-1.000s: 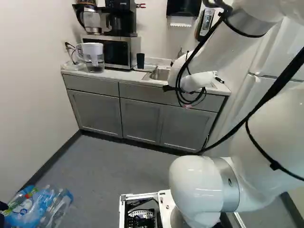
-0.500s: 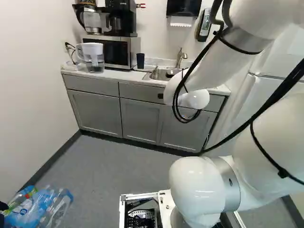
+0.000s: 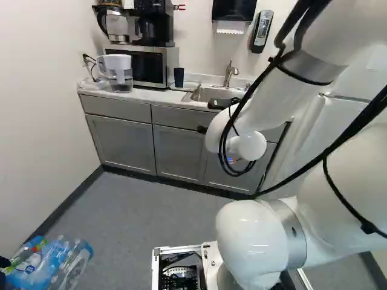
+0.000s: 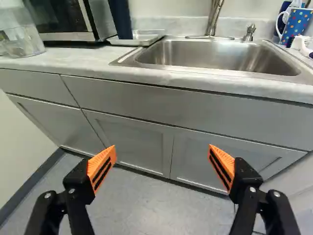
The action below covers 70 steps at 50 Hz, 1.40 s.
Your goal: Rinse the cup and place it in the tray
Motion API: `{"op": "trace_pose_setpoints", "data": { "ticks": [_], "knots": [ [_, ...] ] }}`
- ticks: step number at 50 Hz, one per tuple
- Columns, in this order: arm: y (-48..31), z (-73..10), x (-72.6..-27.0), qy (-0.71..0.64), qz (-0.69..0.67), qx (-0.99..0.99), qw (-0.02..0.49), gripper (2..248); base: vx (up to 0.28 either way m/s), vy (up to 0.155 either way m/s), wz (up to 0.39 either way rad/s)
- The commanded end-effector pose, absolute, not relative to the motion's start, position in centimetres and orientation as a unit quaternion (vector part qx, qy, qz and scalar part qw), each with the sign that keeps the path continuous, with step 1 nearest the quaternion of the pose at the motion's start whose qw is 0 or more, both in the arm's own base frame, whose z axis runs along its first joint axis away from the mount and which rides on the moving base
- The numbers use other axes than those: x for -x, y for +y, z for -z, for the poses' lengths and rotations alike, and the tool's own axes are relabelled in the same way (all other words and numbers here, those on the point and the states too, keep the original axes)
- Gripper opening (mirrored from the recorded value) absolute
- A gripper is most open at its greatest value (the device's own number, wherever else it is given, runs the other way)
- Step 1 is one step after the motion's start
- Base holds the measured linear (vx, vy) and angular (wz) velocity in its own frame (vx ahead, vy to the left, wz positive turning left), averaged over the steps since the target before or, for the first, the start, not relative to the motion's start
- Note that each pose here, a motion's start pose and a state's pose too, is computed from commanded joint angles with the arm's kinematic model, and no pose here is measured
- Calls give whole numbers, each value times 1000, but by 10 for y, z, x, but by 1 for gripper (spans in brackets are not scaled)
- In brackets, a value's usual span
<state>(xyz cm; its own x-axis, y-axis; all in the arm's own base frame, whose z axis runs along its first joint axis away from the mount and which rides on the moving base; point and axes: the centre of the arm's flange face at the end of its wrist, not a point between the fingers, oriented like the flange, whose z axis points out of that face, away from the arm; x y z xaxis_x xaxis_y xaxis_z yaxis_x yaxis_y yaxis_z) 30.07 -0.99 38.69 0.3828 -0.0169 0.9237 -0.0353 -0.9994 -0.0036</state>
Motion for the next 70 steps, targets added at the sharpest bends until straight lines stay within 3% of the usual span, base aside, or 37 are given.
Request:
{"op": "trace_pose_setpoints", "data": {
  "ticks": [70],
  "knots": [
    [0,-366,-270,0,-581,-814,0,247,0,0,0]
  ]
}}
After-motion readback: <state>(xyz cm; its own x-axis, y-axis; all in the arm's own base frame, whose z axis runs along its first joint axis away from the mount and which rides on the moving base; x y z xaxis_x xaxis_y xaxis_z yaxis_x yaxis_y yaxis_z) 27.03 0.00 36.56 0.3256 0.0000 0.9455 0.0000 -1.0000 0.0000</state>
